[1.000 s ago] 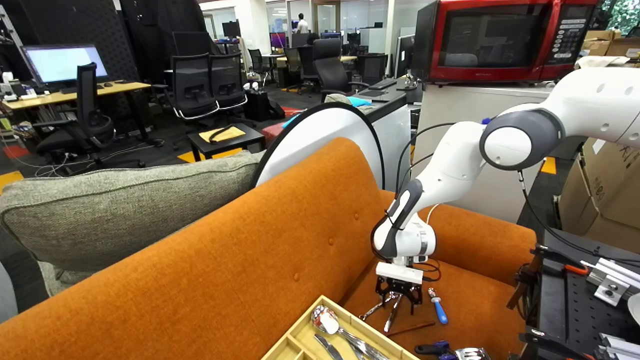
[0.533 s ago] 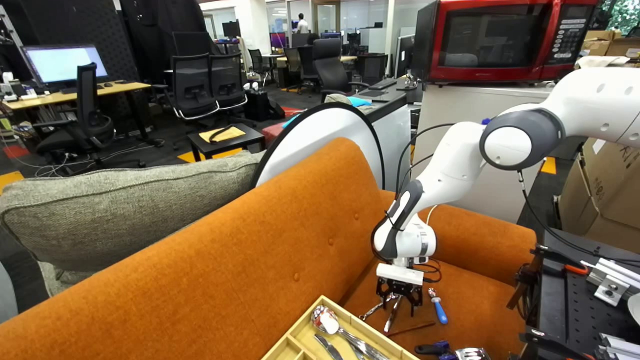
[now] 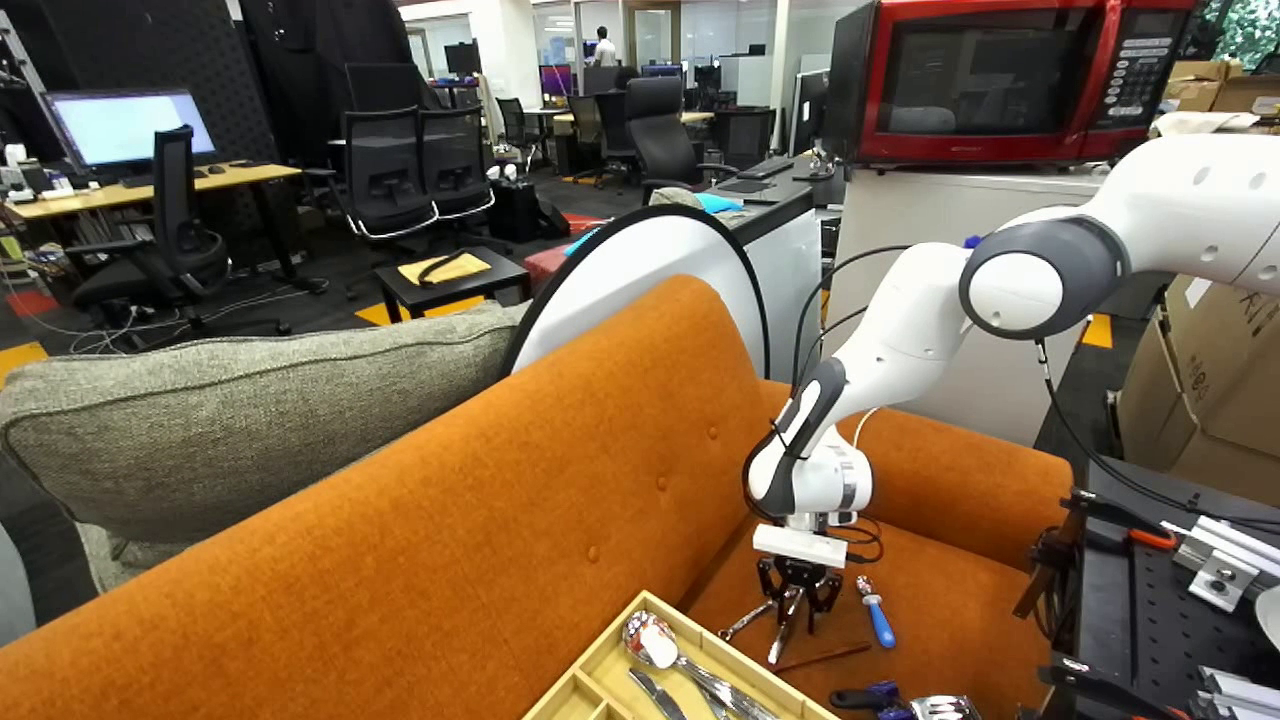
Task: Move the silver spoon to the right side of the sofa
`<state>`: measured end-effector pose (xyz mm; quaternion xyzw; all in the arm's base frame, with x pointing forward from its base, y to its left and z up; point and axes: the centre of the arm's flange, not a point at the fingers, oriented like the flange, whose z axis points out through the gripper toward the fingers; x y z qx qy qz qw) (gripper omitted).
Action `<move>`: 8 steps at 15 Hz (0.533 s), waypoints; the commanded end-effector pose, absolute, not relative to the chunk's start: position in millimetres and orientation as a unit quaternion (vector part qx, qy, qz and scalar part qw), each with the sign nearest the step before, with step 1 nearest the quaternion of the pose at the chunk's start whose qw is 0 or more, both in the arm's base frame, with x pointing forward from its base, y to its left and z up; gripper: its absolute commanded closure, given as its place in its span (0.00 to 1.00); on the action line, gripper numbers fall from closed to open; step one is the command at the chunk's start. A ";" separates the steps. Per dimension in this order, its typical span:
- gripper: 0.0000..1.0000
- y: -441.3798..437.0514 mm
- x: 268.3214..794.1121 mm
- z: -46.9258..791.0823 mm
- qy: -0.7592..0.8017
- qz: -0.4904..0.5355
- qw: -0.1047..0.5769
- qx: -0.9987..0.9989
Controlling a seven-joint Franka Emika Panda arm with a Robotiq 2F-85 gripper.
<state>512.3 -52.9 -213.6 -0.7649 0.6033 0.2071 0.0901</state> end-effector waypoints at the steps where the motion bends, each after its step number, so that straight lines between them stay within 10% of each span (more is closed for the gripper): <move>1: 0.81 -55.4 517.1 -232.6 0.604 0.216 0.098 -0.761; 4: 0.99 -53.7 517.8 -231.6 0.600 0.217 0.098 -0.763; 8: 0.97 -53.6 516.3 -224.4 0.595 0.215 0.099 -0.768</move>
